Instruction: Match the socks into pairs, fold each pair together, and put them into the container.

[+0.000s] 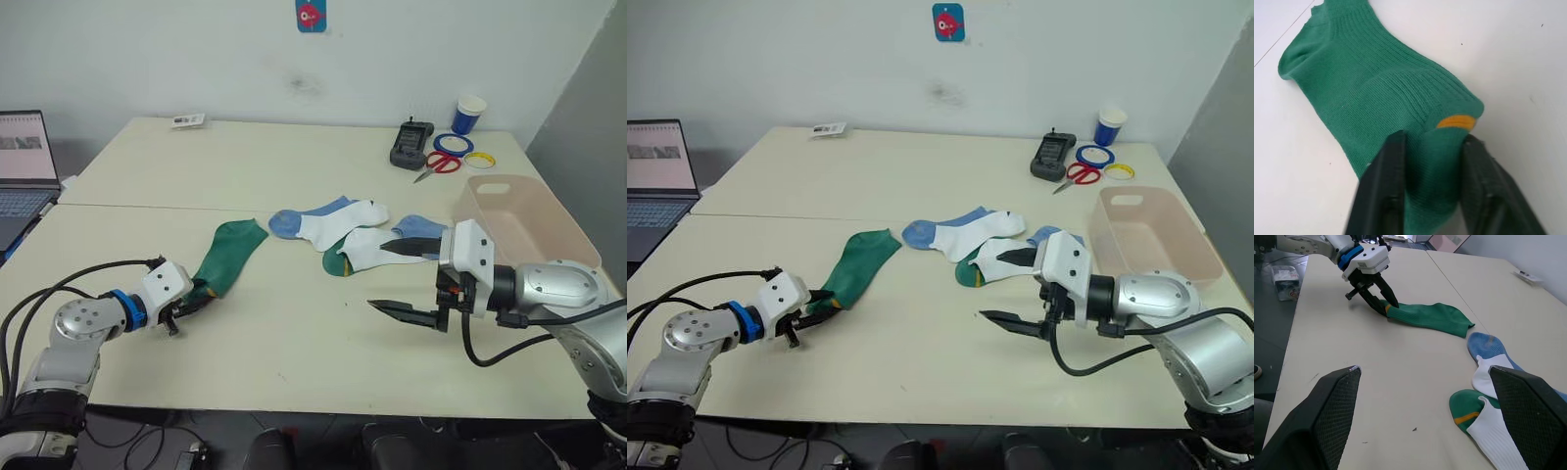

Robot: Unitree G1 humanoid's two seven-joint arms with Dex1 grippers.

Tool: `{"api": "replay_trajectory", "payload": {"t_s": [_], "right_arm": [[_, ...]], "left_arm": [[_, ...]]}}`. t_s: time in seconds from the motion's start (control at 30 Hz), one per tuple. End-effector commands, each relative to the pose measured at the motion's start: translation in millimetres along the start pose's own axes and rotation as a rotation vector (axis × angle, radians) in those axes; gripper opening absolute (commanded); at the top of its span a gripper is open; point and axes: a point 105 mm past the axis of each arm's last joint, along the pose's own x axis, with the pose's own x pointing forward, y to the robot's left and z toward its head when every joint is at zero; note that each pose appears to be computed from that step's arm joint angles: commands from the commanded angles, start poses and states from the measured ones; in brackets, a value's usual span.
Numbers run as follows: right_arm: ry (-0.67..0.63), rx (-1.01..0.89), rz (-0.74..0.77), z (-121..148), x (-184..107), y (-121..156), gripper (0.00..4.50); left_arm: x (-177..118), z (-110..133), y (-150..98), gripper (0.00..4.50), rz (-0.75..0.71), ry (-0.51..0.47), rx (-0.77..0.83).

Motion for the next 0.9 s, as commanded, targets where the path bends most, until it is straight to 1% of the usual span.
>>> {"api": "replay_trajectory", "payload": {"t_s": [0.03, 0.07, 0.17, 0.23, 0.33, 0.47, 0.5, 0.57, 0.67, 0.73, 0.77, 0.9], "right_arm": [[-0.026, -0.028, -0.014, 6, 0, -1, 4.50], [-0.026, -0.028, -0.016, 6, 0, -1, 4.50], [-0.029, -0.026, -0.020, 6, 0, -1, 4.50], [-0.030, -0.025, -0.021, 6, 1, -1, 4.50], [-0.032, -0.022, -0.025, 5, 1, -1, 4.50], [-0.032, -0.022, -0.032, 5, 1, -1, 4.50], [-0.032, -0.022, -0.034, 5, 1, -2, 4.50], [-0.026, -0.021, -0.038, 4, 0, -1, 4.50], [0.001, -0.012, -0.052, 1, -6, 2, 4.50], [0.025, -0.002, -0.063, -1, -12, 4, 4.50], [0.032, 0.001, -0.067, -2, -13, 5, 4.50], [0.102, 0.029, -0.101, -11, -28, 11, 4.50]], "left_arm": [[-3, -12, -8, 0.08, -0.046, 0.053, -0.027], [-5, -9, -8, 0.01, -0.056, 0.048, -0.028], [-9, 3, -7, 0.01, -0.098, 0.031, -0.041], [-10, 16, -8, 0.01, -0.143, 0.012, -0.064], [-10, 36, -14, 0.01, -0.219, -0.020, -0.106], [-8, 52, -24, 0.01, -0.292, -0.041, -0.152], [-9, 57, -29, 0.01, -0.326, -0.047, -0.174], [-12, 73, -48, 0.01, -0.456, -0.063, -0.253], [-12, 101, -75, 0.01, -0.634, -0.101, -0.325], [-9, 117, -85, 0.01, -0.694, -0.136, -0.370], [-9, 122, -86, 0.01, -0.706, -0.144, -0.389], [-1, 147, -104, 0.01, -0.834, -0.186, -0.471]]}}
